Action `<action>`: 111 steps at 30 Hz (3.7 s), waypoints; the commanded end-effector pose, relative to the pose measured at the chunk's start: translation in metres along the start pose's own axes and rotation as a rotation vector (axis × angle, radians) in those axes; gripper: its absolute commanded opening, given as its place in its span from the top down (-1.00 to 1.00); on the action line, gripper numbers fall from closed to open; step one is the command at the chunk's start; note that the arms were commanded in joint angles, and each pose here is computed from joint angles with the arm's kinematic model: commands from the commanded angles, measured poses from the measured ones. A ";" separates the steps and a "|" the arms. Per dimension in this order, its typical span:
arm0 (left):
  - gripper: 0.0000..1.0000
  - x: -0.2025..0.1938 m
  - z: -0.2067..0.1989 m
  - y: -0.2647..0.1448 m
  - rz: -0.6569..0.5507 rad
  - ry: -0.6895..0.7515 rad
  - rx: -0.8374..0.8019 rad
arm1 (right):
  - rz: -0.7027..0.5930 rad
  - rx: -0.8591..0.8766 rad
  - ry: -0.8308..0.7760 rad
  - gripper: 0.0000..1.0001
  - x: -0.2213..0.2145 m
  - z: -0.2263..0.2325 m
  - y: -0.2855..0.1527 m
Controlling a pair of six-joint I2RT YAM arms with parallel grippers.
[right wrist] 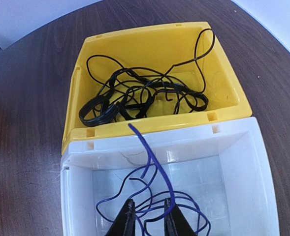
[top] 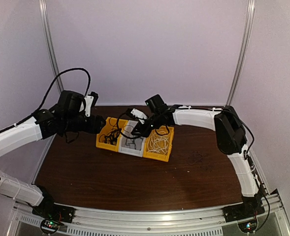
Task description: Untangle the cables
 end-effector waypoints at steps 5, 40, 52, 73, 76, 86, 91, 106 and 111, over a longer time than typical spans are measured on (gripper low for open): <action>-0.29 0.002 0.025 0.015 -0.043 -0.103 0.007 | 0.013 -0.045 -0.033 0.34 0.021 0.010 -0.043; -0.09 0.001 -0.057 0.042 -0.111 -0.062 -0.398 | 0.439 -0.183 -0.032 0.22 -0.209 0.071 -0.274; -0.07 -0.020 -0.107 0.050 -0.029 -0.007 -0.512 | 0.690 -0.159 -0.032 0.09 -0.275 0.077 -0.274; -0.32 -0.011 -0.006 0.081 -0.018 -0.067 0.005 | 0.654 -0.115 0.041 0.94 -0.289 0.061 -0.248; -0.37 -0.007 0.032 0.096 -0.015 -0.128 0.079 | 0.621 -0.133 0.036 1.00 -0.276 0.061 -0.255; -0.06 -0.016 0.069 0.140 0.049 -0.176 0.155 | 0.424 -0.274 -0.024 1.00 -0.172 0.052 -0.316; 0.24 -0.027 0.081 0.153 0.084 -0.182 0.218 | 0.226 -0.357 -0.084 1.00 -0.091 0.042 -0.350; 0.14 -0.020 0.085 0.129 0.018 -0.177 0.233 | -0.034 -0.321 -0.241 1.00 0.023 0.049 -0.333; -0.10 -0.022 0.094 0.130 0.012 -0.164 0.284 | -0.036 -0.283 -0.298 1.00 0.048 0.055 -0.314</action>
Point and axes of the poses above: each gripper's point midway between its finger pads, its own y axis out along the fingers, its own z axis along the line the jaws close on, x = y × z, the point moved 2 cm from there along -y, back along the fingers, and after that the axes turned 7 degrees about -y, right-handed, at the moved point
